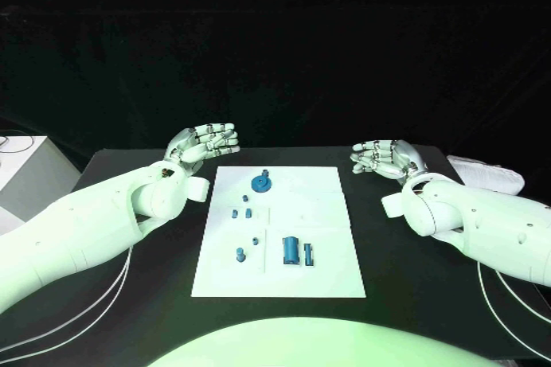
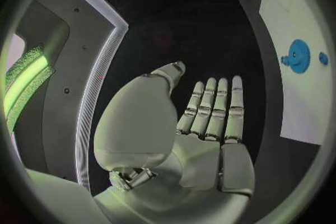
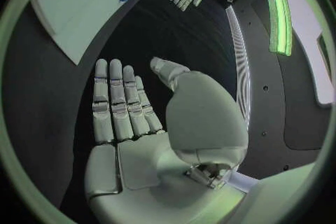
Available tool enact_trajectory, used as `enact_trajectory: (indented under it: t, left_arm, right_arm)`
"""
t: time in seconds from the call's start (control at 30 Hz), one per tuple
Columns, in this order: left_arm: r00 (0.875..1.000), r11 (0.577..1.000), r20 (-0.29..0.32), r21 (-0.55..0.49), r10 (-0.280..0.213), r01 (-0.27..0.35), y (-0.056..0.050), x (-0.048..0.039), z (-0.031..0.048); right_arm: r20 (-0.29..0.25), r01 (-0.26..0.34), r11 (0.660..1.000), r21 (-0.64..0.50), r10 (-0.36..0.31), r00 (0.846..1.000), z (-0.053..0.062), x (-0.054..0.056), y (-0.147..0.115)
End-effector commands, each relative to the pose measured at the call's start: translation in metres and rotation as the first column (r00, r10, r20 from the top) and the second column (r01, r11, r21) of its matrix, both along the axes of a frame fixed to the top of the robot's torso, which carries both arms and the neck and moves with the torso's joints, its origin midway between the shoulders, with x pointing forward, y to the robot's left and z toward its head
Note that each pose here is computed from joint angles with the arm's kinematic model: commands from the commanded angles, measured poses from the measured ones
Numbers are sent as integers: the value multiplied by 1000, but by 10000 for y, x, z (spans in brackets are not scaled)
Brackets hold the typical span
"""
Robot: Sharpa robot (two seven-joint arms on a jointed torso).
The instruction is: Assemble the parts on the task board
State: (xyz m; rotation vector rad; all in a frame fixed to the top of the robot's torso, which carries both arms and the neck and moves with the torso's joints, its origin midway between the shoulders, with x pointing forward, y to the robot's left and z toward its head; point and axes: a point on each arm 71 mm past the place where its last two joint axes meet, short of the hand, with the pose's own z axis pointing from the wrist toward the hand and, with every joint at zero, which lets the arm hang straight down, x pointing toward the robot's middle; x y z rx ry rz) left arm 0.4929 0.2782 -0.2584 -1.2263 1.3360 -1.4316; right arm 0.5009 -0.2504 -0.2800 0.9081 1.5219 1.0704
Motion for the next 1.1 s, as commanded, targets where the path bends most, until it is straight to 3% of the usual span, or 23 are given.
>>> enact_trajectory:
  t: [0.03, 0.13, 0.33, 0.5, 0.7, 0.87, 1.1]
  left_arm:
    - [1000, 1000, 1, -1, -5, 5, -41, -6, 18]
    - [1000, 1000, 6, 1, 7, -7, -97, -10, 42]
    - [998, 998, 23, 14, 54, -55, -317, -48, 134]
    - [993, 992, 38, 43, 113, -115, -572, -136, 235]
    - [985, 983, 48, 82, 164, -167, -773, -249, 311]
    - [982, 977, 52, 101, 182, -187, -844, -301, 337]
    - [981, 976, 53, 105, 186, -191, -857, -312, 342]
  right_arm:
    - [3, 6, 1000, 8, -6, 1000, 16, -18, 27]
    - [13, 20, 999, 42, -21, 1000, 65, -43, 84]
    - [36, 78, 982, 175, -86, 996, 266, -164, 303]
    - [32, 131, 951, 279, -146, 989, 453, -302, 485]
    - [21, 160, 931, 327, -176, 984, 553, -387, 576]
    - [20, 161, 930, 329, -178, 984, 558, -391, 580]
    - [20, 161, 930, 329, -178, 984, 558, -391, 580]
